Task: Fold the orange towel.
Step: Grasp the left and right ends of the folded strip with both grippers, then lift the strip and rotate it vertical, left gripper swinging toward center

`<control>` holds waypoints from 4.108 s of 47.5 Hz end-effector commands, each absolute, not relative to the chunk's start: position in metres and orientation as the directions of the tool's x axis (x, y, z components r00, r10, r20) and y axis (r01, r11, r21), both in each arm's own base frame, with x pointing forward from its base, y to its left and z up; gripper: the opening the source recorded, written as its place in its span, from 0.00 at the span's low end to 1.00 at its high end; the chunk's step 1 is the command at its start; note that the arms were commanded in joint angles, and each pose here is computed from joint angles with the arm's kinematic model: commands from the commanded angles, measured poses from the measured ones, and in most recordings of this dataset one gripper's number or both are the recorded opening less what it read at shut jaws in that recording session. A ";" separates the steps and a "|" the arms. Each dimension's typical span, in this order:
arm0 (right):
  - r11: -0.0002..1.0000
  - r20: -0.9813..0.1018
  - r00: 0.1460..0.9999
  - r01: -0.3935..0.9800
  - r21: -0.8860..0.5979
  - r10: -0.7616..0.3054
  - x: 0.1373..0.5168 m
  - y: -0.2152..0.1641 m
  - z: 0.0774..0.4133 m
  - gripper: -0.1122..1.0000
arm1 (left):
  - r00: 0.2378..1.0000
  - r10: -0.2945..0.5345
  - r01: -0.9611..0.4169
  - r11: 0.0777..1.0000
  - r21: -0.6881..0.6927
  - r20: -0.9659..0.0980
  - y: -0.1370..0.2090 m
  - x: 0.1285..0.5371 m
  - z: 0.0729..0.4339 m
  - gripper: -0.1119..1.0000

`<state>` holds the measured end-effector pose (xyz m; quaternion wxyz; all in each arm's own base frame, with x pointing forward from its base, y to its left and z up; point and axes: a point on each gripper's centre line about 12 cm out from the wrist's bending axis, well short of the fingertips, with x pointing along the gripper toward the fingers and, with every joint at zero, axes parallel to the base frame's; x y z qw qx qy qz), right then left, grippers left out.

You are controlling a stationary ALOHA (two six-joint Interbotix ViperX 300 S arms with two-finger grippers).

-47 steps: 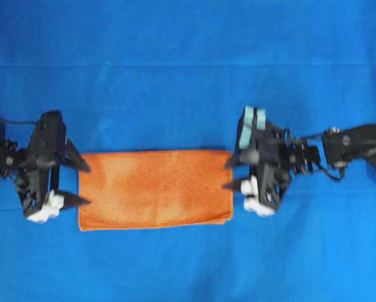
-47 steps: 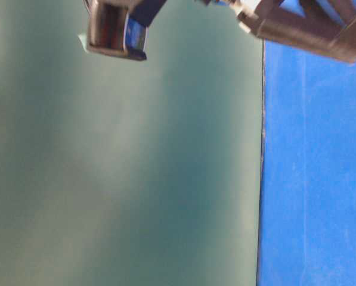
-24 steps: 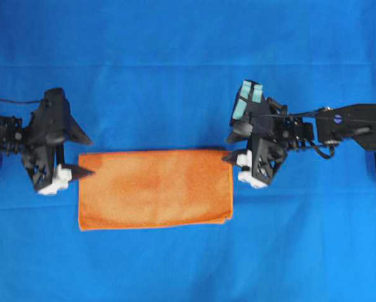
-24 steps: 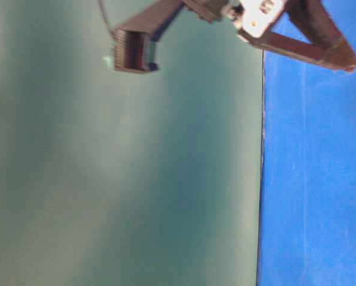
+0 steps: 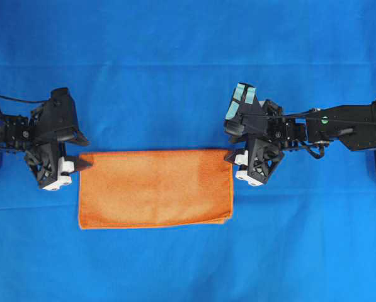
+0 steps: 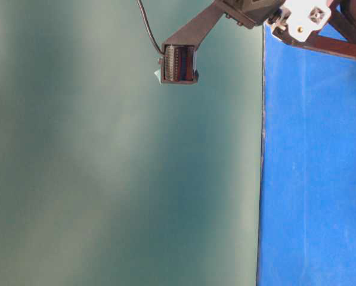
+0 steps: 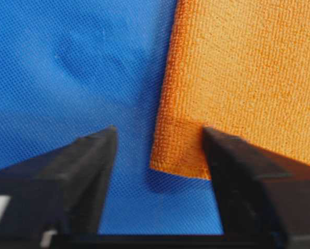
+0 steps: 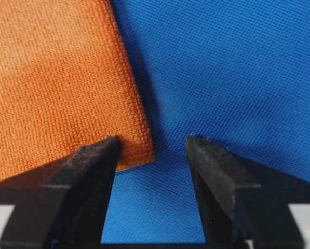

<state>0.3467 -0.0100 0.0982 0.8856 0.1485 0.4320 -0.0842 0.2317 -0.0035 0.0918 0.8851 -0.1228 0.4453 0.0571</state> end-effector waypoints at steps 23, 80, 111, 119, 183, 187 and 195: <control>0.955 -0.773 0.635 0.229 0.187 -0.001 0.360 0.001 0.105 0.13 | 0.552 -0.008 -0.236 0.958 -0.165 -0.834 -0.003 0.230 0.092 0.18; 0.961 -0.650 0.759 0.195 0.194 -0.023 0.339 -0.001 0.209 0.13 | 0.728 -0.039 -0.158 0.962 -0.223 -0.685 -0.011 0.245 0.210 0.14; 0.887 -0.625 0.706 0.459 0.046 -0.333 0.337 -0.135 0.221 0.13 | 0.845 -0.149 0.114 0.989 -0.099 -0.514 -0.063 0.358 0.224 0.14; 0.870 -0.611 0.688 0.493 -0.001 -0.391 0.342 -0.164 0.226 0.13 | 0.861 -0.150 0.161 0.987 -0.019 -0.486 -0.068 0.393 0.233 0.14; 0.808 -0.625 0.611 0.587 -0.055 -0.486 0.264 -0.169 0.232 0.13 | 0.909 -0.173 0.247 0.956 0.156 -0.380 -0.100 0.523 0.228 0.14; 0.814 -0.635 0.609 0.578 -0.053 -0.474 0.273 -0.172 0.224 0.13 | 0.897 -0.171 0.238 0.964 0.120 -0.407 -0.098 0.513 0.219 0.14; 0.835 -0.640 0.628 0.549 -0.039 -0.442 0.298 -0.180 0.205 0.13 | 0.873 -0.178 0.244 0.965 0.092 -0.454 -0.100 0.486 0.200 0.14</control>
